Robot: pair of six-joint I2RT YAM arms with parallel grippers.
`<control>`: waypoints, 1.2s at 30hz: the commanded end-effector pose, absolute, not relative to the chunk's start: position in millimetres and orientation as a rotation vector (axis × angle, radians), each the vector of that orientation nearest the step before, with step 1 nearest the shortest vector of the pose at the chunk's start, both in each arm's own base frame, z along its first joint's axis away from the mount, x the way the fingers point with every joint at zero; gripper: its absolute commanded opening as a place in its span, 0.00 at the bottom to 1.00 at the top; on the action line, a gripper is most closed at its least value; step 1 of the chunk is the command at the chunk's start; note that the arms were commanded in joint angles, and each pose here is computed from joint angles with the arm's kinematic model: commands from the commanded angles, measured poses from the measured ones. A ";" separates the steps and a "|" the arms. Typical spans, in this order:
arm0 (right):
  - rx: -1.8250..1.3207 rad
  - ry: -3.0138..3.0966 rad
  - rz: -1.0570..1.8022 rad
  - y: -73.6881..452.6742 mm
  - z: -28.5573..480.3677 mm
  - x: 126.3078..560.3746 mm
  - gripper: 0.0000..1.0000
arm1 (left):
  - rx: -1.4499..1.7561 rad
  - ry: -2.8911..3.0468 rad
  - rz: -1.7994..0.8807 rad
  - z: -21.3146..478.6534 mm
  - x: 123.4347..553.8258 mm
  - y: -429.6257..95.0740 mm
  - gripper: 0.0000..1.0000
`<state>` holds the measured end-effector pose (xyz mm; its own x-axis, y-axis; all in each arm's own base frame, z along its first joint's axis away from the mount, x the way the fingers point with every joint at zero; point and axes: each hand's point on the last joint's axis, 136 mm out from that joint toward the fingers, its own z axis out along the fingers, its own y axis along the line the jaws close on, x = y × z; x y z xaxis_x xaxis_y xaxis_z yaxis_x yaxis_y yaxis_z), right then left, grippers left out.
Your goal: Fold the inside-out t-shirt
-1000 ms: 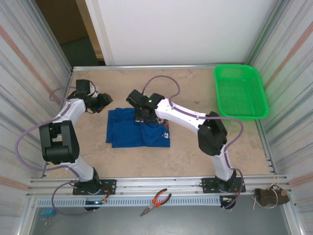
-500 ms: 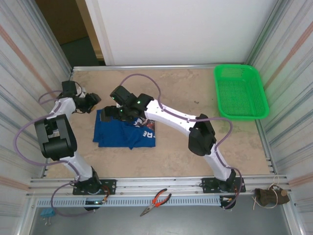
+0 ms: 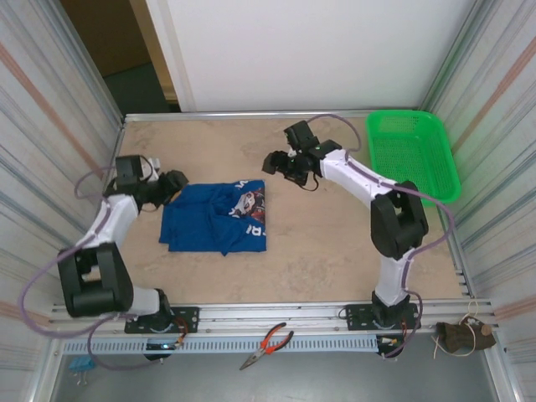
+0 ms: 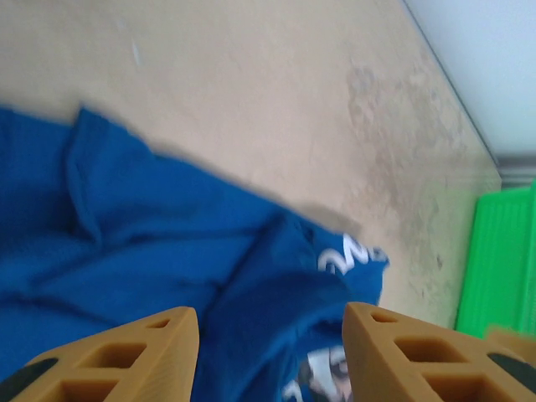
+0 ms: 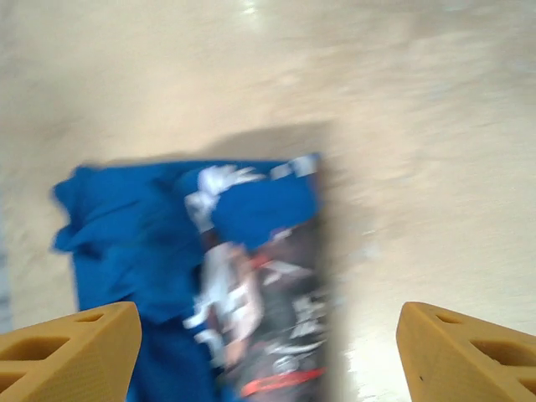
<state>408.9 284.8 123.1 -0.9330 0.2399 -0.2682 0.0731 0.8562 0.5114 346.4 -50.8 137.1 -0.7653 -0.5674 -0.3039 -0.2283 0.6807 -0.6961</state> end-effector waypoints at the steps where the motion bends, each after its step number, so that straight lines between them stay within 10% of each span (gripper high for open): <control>1: 0.118 2.803 0.806 316.2 98.0 403.2 0.78 | -0.657 2.379 -0.900 126.9 317.6 -64.1 0.50; 11: 0.165 2.879 0.870 349.9 48.7 420.4 0.67 | -0.754 2.439 -0.817 78.5 310.3 -60.0 0.52; 14: 0.199 2.875 0.894 350.1 42.2 422.3 0.51 | -0.760 2.475 -0.799 64.7 319.8 -58.9 0.51; 18: 0.256 2.846 0.901 339.5 43.3 425.2 0.01 | -0.760 2.524 -0.757 45.5 333.3 -56.6 0.51; 36: 0.760 2.675 0.447 192.7 50.3 325.6 0.00 | -0.222 2.520 -0.875 117.2 444.1 -160.5 0.50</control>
<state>324.2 201.4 44.9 -0.8439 0.5074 -0.1745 0.4093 0.8190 0.4022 445.6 -155.1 72.1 -0.8905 -0.3560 -0.2832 -0.1106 0.7734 -0.6242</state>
